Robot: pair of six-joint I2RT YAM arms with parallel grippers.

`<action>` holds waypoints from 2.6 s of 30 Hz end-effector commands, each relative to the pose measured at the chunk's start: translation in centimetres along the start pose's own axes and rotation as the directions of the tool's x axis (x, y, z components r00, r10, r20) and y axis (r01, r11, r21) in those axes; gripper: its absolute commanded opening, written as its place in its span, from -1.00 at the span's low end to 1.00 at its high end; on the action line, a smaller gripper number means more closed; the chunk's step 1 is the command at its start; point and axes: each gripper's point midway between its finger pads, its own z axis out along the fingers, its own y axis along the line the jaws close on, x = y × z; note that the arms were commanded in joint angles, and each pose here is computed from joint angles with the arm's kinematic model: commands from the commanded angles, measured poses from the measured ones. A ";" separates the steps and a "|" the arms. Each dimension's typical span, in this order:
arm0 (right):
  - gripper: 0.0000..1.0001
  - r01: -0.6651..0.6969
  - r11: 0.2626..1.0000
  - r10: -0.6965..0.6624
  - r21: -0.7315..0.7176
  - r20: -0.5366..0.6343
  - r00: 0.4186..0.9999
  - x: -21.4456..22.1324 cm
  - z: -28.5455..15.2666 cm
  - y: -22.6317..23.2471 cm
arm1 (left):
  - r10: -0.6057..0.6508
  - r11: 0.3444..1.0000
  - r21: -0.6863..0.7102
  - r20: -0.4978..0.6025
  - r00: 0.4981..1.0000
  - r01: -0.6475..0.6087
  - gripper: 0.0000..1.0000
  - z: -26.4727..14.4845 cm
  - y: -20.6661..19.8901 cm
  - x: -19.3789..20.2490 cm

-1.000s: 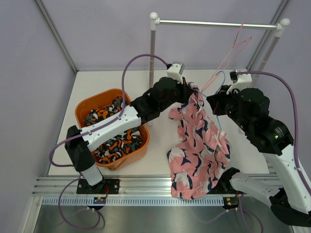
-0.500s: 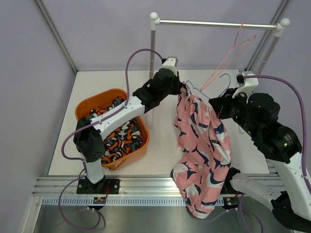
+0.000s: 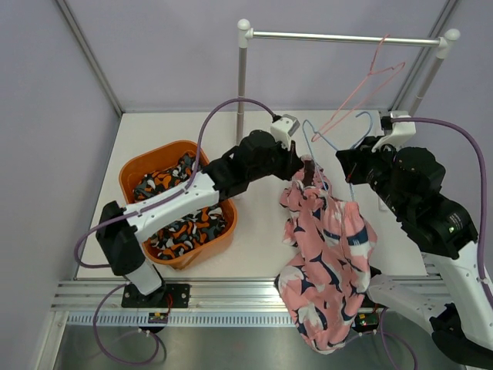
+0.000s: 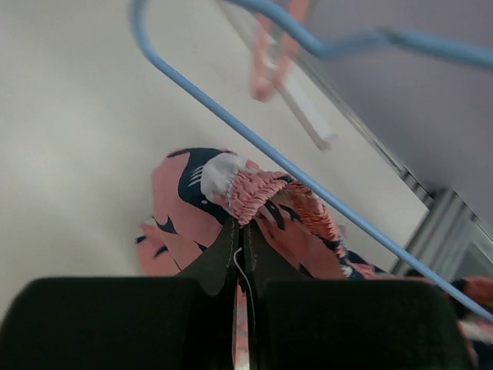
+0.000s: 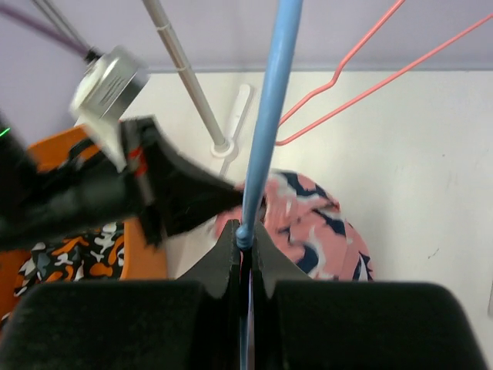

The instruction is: Remove the shorts from the hanger

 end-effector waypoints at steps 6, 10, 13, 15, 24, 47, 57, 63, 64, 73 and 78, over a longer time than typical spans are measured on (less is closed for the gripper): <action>-1.00 -0.001 0.997 -0.010 0.074 0.147 0.989 -3.8 3.1 -0.3 | 0.190 0.873 0.434 0.113 0.975 -0.220 -1.00 -10.9 -12.9 -2.0; -1.00 0.023 0.984 -0.054 0.179 0.171 0.984 -5.2 5.1 -1.4 | 0.270 0.777 0.550 0.150 0.951 -0.307 -1.00 -15.6 -15.9 -1.9; -1.00 0.029 0.957 -0.088 0.290 0.192 0.977 -6.9 6.1 -2.7 | 0.272 0.808 0.494 0.167 0.948 -0.320 -0.96 -16.8 -14.7 -2.2; -1.00 0.025 0.932 -0.098 0.361 0.188 0.977 -7.6 6.2 -3.8 | 0.259 0.844 0.416 0.235 0.937 -0.338 -0.95 -18.8 -13.5 -4.2; -1.00 -0.016 0.954 -0.053 0.301 0.218 0.975 -10.1 5.6 -2.5 | 0.387 0.917 -0.317 0.565 0.729 -0.242 -0.94 -30.2 -3.2 -20.5; -1.00 -0.021 0.982 -0.014 0.190 0.179 0.984 -7.5 3.0 -1.7 | 0.624 0.716 -0.698 0.650 0.434 0.015 -1.00 -41.7 2.5 -30.2; -1.00 -0.016 0.983 -0.013 0.181 0.159 0.987 -6.3 1.9 -2.0 | 0.344 0.839 -0.542 0.597 0.725 0.048 -1.00 -30.1 8.5 -17.2; -1.00 -0.014 0.985 -0.014 0.173 0.158 0.987 -6.1 1.8 -2.0 | 0.056 0.789 -0.554 0.496 0.867 0.266 -1.00 -24.1 14.5 -4.5; -1.00 -0.013 0.985 -0.014 0.171 0.155 0.988 -6.0 1.9 -1.9 | 0.011 0.762 -0.566 0.496 0.868 0.314 -1.00 -23.9 15.8 -2.7; -1.00 -0.007 0.989 -0.014 0.149 0.140 0.990 -5.7 2.3 -1.5 | -0.522 0.431 -0.497 0.544 0.657 0.753 -1.00 -22.3 28.0 15.8; -1.00 -0.002 0.990 -0.017 0.143 0.129 0.992 -5.7 2.5 -1.3 | -0.642 0.346 -0.444 0.531 0.553 0.827 -0.78 -20.8 29.0 19.3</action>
